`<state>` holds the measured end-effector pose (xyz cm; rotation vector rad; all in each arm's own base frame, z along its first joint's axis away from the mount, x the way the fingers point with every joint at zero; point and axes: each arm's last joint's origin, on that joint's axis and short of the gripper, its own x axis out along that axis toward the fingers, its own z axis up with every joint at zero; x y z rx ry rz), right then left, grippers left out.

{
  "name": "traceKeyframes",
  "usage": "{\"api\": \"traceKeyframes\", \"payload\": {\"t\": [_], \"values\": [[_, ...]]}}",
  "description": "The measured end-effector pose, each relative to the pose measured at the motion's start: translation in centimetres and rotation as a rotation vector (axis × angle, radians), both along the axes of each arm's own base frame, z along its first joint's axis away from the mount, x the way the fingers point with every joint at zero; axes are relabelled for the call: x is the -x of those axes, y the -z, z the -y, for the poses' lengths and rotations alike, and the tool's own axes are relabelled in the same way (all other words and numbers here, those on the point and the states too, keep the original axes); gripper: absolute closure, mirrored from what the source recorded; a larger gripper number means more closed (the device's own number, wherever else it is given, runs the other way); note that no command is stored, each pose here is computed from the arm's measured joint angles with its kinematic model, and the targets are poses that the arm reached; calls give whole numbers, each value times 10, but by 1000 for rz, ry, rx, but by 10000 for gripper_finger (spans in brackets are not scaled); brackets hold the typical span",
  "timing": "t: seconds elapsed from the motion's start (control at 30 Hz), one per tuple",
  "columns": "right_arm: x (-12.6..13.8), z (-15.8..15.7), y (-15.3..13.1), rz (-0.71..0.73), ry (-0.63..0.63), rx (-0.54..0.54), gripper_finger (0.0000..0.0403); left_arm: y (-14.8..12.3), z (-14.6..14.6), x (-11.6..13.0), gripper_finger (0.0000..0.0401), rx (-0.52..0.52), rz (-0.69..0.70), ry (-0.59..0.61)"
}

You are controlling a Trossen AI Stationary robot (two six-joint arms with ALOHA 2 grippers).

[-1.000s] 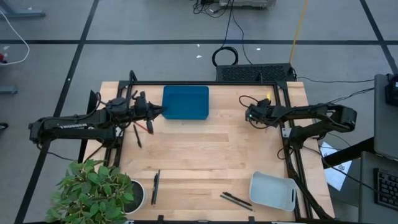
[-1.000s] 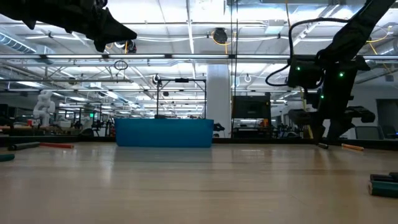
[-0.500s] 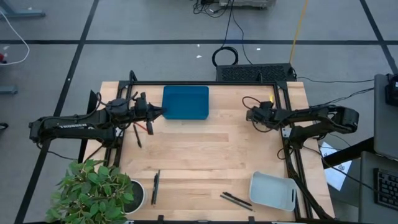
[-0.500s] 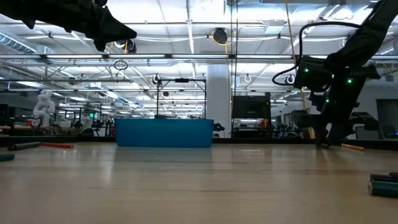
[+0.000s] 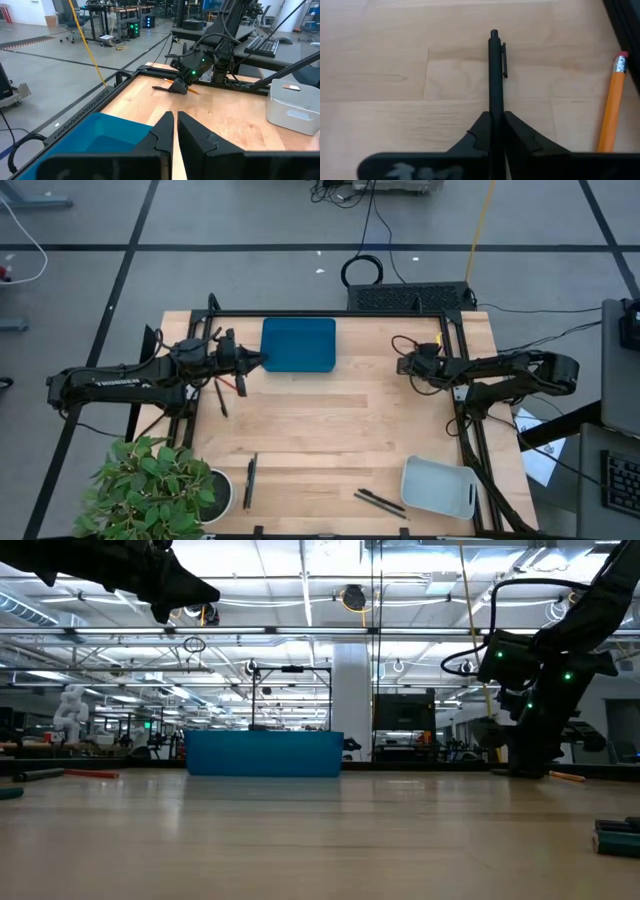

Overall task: Sort pens & pencils
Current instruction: Put the top right black pen into the blue bin

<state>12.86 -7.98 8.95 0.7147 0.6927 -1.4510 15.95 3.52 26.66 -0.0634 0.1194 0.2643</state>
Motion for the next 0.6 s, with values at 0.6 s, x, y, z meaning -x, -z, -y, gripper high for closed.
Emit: {"api": "traceKeyframes", "payload": {"t": [0.6], "values": [[-49,-20,-88,393,-705,556,385,6,-1,-4,368,-25,-59,6]]}}
